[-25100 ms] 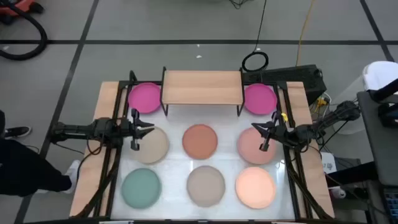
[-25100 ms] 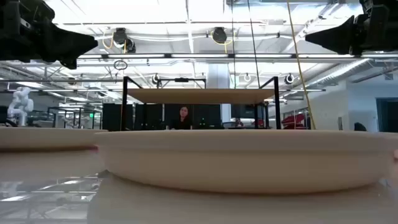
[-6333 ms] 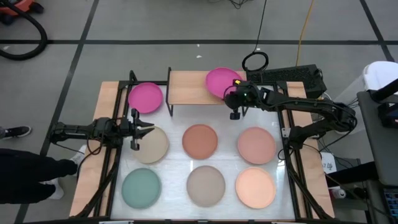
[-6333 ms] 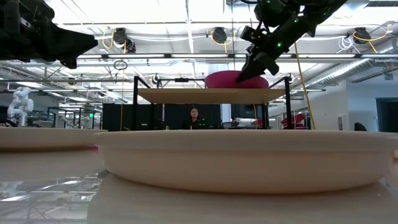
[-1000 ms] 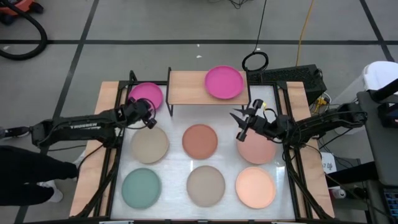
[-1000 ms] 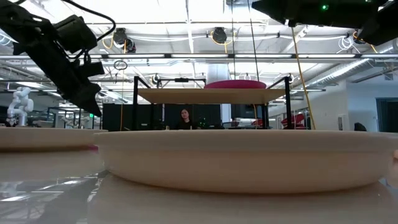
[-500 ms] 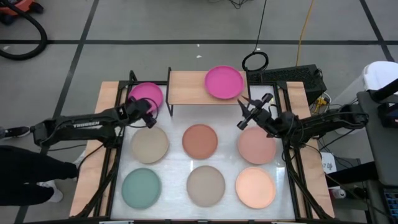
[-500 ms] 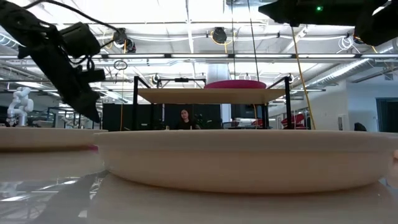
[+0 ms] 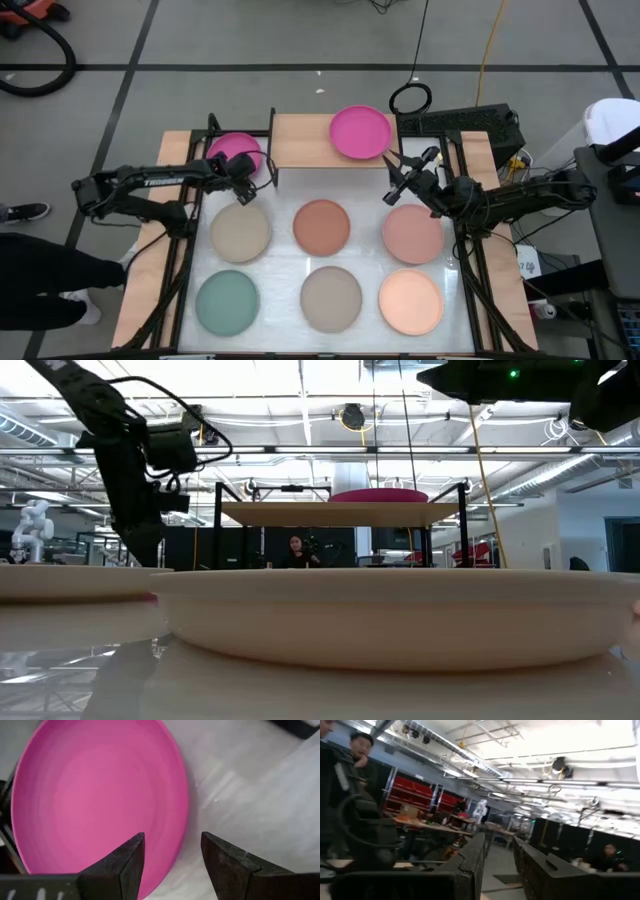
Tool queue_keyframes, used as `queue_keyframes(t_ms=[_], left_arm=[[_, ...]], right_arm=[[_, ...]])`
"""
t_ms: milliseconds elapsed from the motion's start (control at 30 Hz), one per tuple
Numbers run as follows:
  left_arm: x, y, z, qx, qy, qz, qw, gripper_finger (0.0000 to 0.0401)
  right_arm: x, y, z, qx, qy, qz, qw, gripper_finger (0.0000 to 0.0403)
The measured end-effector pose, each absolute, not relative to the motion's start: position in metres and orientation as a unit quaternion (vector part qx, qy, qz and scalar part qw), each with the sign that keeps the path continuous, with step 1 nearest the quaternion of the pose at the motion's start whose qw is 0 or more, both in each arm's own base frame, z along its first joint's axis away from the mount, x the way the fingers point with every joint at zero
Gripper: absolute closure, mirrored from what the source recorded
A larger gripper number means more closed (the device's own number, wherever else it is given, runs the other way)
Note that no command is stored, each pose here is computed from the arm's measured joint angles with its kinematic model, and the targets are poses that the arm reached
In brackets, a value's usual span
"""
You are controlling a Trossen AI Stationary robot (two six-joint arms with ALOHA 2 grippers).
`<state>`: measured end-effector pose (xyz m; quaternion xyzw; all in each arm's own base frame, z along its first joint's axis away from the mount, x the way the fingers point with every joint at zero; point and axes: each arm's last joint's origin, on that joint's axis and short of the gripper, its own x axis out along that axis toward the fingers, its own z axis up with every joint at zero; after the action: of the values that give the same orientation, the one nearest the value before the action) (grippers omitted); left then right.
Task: Place and stack plates onto a shelf
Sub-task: Stack the pink plate on top of the pink plate on the shelf
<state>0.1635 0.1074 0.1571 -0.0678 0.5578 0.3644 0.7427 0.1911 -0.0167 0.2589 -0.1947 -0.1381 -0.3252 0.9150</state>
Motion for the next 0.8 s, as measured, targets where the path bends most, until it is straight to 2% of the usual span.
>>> queue_keyframes(t_ms=[133,367,467,800], left_arm=[[0.163,0.112,0.152,-0.073,0.571,0.361,0.734,0.0201],[0.16,0.119,0.151,-0.082,0.57,0.376,0.726,0.0201],[0.158,0.12,0.151,-0.08,0.572,0.382,0.721,0.0209],[0.155,0.124,0.151,-0.087,0.574,0.389,0.716,0.0339]], right_arm=[[0.192,-0.014,0.271,-0.162,-0.142,-0.268,0.939,0.0319],[0.201,-0.01,0.299,-0.119,-0.058,-0.16,0.978,0.0319],[0.201,-0.008,0.301,-0.111,-0.05,-0.128,0.984,0.0319],[0.2,-0.007,0.304,-0.101,-0.067,-0.114,0.986,0.0319]])
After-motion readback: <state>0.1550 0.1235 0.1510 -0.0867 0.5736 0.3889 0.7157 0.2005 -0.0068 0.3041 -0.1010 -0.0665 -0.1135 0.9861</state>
